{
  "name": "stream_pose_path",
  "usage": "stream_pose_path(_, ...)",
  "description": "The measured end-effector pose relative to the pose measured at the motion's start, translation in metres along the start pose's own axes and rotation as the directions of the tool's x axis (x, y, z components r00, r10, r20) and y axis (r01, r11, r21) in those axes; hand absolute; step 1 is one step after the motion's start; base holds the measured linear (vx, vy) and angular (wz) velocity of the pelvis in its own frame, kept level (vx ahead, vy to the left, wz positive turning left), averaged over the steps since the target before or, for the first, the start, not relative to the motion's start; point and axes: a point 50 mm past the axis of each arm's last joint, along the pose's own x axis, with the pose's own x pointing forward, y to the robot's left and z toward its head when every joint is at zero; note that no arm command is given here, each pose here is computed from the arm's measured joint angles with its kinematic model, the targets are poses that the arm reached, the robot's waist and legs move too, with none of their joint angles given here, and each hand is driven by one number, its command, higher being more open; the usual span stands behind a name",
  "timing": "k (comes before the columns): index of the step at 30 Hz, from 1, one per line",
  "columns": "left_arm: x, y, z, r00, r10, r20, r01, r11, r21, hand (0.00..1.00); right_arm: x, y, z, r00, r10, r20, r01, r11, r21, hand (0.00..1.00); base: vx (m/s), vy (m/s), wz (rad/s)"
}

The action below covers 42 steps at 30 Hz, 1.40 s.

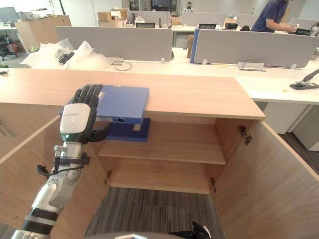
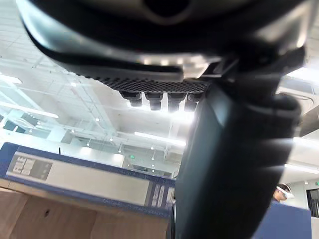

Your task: Walk over to the cabinet, pick up the folder, carry it to the office cabinet, place the folder inside the office cabinet, then close the office cabinet door

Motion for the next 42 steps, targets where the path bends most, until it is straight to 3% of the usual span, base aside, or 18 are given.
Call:
stream_pose_path(11, 0.004, -0.018, -0.010, 0.993, -0.115, -0.001, 0.115, 0.993, 0.038, 1.00, 0.000, -0.002, 0.006, 1.000, -0.005, 0.025, 0.005, 1.000, 0.003, 1.00, 0.00, 0.005, -0.02)
stream_pose_path(26, 0.048, -0.015, -0.010, 0.985, -0.146, 0.093, 0.125, 0.971, 0.206, 1.00, 0.000, -0.005, 0.008, 0.999, -0.016, 0.035, 0.015, 1.000, 0.017, 1.00, 0.00, 0.017, -0.05)
stream_pose_path(27, 0.050, -0.018, -0.011, 0.983, -0.161, 0.092, 0.138, 0.966, 0.217, 0.00, 0.000, -0.005, 0.008, 0.999, -0.017, 0.039, 0.016, 1.000, 0.016, 1.00, 0.00, 0.000, 0.00)
stream_pose_path(32, 0.049, -0.030, -0.018, 0.974, -0.215, 0.065, 0.190, 0.943, 0.272, 0.00, 0.001, -0.004, 0.013, 0.998, -0.015, 0.061, 0.016, 1.000, -0.012, 1.00, 0.00, 0.000, 0.00)
stream_pose_path(37, 0.076, -0.011, -0.010, 0.993, -0.083, 0.087, 0.057, 0.961, 0.271, 0.00, 0.001, -0.005, 0.012, 0.998, -0.020, 0.054, 0.020, 1.000, 0.002, 1.00, -0.01, 0.013, -0.04)
stream_pose_path(42, 0.086, -0.006, -0.012, 0.998, -0.045, 0.035, 0.036, 0.976, 0.213, 0.00, 0.001, -0.005, 0.015, 0.998, -0.021, 0.060, 0.020, 1.000, 0.003, 1.00, -0.02, 0.020, -0.04)
